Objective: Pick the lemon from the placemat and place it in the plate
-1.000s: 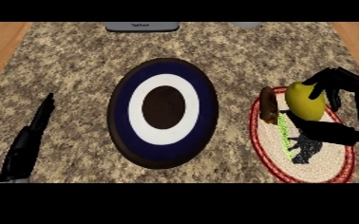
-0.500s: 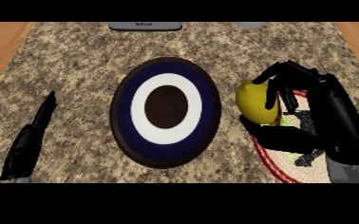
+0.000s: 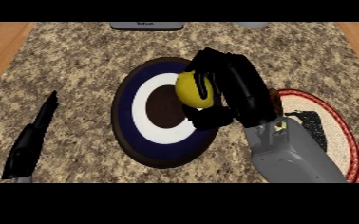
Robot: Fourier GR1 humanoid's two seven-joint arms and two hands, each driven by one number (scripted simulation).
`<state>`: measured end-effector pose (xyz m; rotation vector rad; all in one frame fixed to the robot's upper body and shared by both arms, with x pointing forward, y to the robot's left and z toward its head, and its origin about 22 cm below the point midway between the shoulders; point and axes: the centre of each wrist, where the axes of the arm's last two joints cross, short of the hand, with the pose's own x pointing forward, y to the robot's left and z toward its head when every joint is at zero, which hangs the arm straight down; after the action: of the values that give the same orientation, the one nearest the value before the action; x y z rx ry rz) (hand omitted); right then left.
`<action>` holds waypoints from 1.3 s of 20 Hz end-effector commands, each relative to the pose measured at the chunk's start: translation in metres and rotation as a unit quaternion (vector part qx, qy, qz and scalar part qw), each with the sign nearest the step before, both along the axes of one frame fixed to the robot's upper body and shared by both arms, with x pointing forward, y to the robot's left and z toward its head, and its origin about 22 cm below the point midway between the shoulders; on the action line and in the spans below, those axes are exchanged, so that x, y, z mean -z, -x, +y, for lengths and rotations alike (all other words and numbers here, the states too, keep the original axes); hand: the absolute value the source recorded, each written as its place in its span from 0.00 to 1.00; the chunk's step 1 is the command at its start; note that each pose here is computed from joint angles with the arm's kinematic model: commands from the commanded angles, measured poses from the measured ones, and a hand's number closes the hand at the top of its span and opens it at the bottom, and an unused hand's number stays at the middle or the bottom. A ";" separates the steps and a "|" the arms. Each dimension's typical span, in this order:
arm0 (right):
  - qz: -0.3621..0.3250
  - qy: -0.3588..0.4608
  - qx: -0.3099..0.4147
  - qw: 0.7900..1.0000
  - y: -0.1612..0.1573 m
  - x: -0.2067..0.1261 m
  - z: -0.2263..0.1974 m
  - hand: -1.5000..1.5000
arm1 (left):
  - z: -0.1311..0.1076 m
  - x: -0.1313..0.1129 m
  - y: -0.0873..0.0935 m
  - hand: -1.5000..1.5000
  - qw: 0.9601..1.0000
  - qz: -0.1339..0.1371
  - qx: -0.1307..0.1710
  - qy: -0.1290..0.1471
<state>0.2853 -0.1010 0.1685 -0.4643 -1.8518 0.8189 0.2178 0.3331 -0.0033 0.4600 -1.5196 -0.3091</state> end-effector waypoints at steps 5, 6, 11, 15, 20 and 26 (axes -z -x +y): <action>0.056 0.017 -0.028 0.998 -0.011 0.045 0.080 1.00 | -0.013 0.012 0.005 0.50 1.000 -0.004 0.002 0.007; 0.063 0.028 -0.043 0.997 -0.041 0.054 0.062 1.00 | 0.000 -0.014 -0.007 0.50 1.000 -0.003 0.003 0.002; 0.131 -0.049 0.029 0.990 -0.040 0.068 0.081 0.00 | -0.014 0.000 -0.008 0.50 1.000 0.002 0.000 -0.001; 0.125 -0.064 0.030 0.990 -0.044 0.081 0.090 0.00 | 0.002 0.001 -0.003 0.50 1.000 0.003 0.006 0.003; 0.083 -0.176 0.049 0.980 -0.047 0.083 0.073 0.00 | -0.006 0.012 0.000 0.50 1.000 -0.007 -0.005 0.002; 0.066 -0.288 0.130 0.947 -0.054 0.070 0.024 0.00 | -0.001 -0.007 -0.005 0.50 1.000 -0.004 -0.016 0.000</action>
<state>0.3352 -0.0466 0.0977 -0.2442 -1.7558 0.2817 0.2193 0.3355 -0.0022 0.4739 -1.5187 -0.2992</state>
